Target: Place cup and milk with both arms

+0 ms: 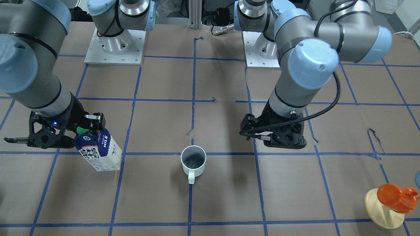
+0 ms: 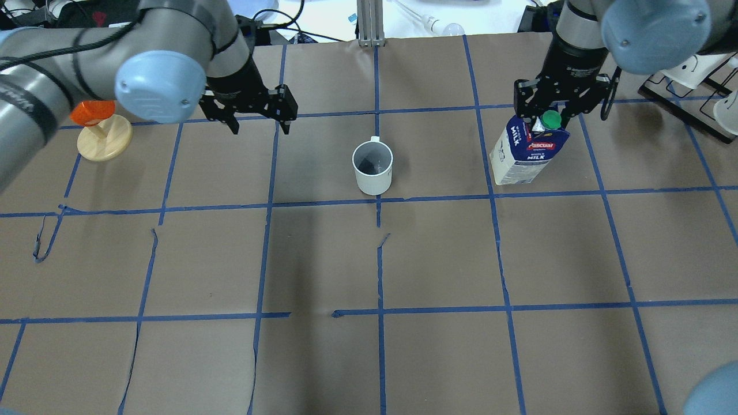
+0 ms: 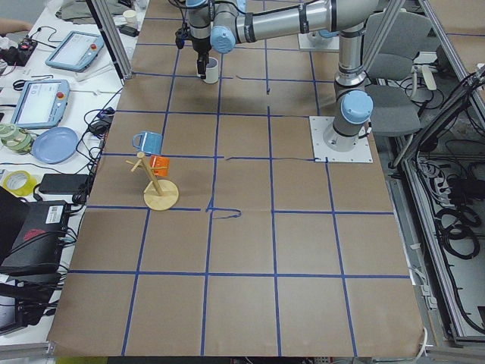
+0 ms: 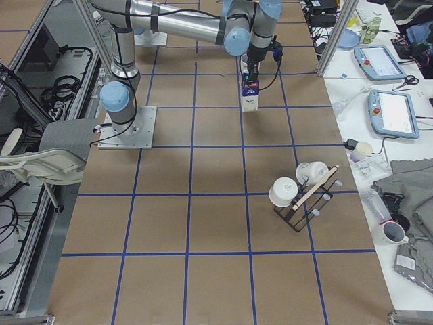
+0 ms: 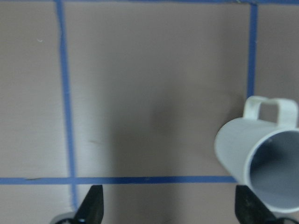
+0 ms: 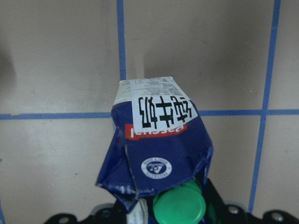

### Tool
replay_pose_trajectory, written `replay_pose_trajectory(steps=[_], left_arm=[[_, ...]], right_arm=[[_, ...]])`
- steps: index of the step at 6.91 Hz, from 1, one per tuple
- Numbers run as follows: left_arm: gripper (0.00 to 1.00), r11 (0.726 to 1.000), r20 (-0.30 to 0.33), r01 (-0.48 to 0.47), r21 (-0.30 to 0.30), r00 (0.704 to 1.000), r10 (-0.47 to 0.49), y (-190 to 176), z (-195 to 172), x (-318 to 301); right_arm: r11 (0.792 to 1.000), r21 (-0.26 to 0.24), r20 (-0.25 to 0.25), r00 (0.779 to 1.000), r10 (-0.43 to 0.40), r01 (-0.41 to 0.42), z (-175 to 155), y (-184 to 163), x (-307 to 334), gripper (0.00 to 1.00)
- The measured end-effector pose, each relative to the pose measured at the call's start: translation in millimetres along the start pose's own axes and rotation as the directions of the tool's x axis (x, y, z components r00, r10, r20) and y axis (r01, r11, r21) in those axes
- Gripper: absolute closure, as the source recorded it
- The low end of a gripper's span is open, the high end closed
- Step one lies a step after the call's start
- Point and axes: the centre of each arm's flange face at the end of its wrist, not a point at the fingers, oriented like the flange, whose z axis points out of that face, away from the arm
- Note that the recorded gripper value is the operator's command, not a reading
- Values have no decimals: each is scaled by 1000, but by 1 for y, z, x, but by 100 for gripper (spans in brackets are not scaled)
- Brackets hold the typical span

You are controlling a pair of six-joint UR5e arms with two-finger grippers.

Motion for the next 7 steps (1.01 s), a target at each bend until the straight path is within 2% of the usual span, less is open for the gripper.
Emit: replay_pose_trajectory(steps=[2,4,7], left_arm=[[0,997,8,-58,42,998,57,32,-61,-24],[0,995,7,-75,72,997,74,63,-100,-26],[0,992,19,-59,115,998,58,67,-113,-38]], right_arm=[[1000,-15,33,999,22,-21,17,-20,-55,53],[998,-19,37,998,58,-58,22,-12,-115,52],[994,-23,30,993,111,-110,37,-1,-173,49]])
